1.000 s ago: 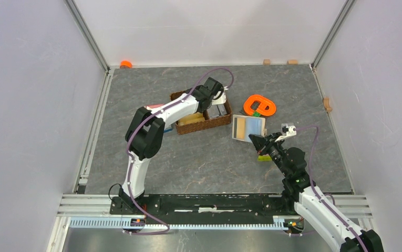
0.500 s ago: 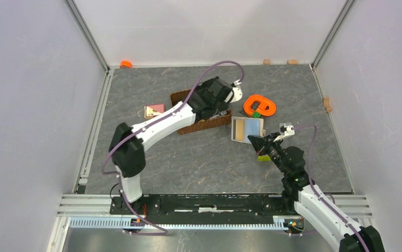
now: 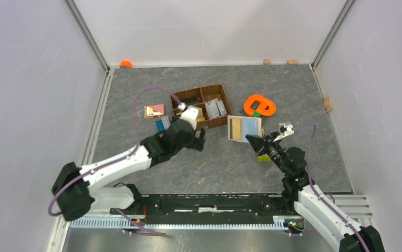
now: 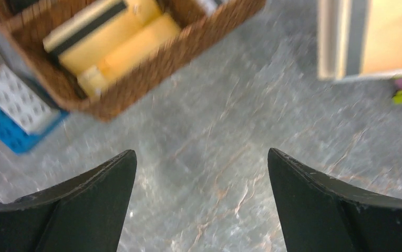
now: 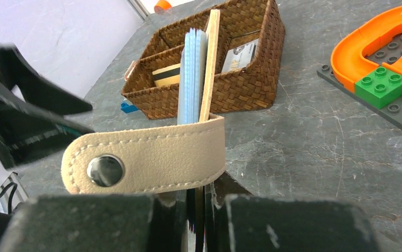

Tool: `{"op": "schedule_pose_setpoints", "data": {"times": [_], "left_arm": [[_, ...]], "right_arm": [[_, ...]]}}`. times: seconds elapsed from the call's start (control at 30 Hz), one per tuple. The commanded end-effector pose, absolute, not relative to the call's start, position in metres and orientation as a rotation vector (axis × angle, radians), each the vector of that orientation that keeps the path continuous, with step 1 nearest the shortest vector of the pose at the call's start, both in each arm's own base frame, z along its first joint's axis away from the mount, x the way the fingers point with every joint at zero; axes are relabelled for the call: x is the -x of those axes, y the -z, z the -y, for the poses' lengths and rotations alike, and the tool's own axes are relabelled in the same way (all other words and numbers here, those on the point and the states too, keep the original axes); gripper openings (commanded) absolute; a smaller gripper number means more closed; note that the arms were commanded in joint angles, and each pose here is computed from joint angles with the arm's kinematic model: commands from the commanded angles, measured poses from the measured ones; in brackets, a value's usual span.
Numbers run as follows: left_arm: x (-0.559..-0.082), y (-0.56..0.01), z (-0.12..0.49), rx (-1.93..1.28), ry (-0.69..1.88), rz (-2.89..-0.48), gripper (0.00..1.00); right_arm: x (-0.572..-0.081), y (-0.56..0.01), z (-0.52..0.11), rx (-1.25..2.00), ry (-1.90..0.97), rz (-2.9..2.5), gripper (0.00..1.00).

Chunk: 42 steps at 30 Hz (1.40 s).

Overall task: Take the credit cards out of the card holder
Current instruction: Remove the credit card from the card holder.

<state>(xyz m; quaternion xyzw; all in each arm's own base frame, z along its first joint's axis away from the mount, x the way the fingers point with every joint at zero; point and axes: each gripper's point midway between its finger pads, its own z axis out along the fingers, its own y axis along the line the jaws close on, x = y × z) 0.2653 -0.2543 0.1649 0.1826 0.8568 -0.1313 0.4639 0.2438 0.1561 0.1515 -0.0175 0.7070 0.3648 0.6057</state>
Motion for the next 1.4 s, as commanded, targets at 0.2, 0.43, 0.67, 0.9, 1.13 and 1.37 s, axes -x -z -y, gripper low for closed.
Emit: {"op": "schedule_pose_setpoints", "data": {"times": [0.2, 0.43, 0.67, 0.9, 1.13, 1.37], "left_arm": [[-0.249, -0.18, 0.263, -0.158, 0.755, -1.885, 1.0], [-0.246, -0.165, 0.266, -0.079, 0.968, -1.868, 1.0], [-0.236, -0.173, 0.262, -0.061, 1.048, -1.783, 1.0], [-0.23, -0.185, 0.261, -0.073, 1.099, -1.714, 1.0], [-0.219, -0.191, 0.279, -0.161, 1.214, -1.674, 1.0], [-0.209, -0.196, 0.297, -0.273, 1.304, -1.649, 1.0]], "right_arm": [[-0.244, -0.18, -0.169, -0.032, -1.025, -1.523, 0.01], [-0.252, -0.185, -0.178, -0.026, -1.056, -1.555, 0.0], [-0.242, -0.176, -0.176, 0.0, -1.052, -1.544, 0.0], [-0.235, -0.177, -0.179, 0.034, -1.083, -1.527, 0.0], [-0.223, -0.193, -0.189, 0.109, -1.162, -1.471, 0.0], [-0.21, -0.207, -0.199, 0.171, -1.259, -1.425, 0.0]]}}
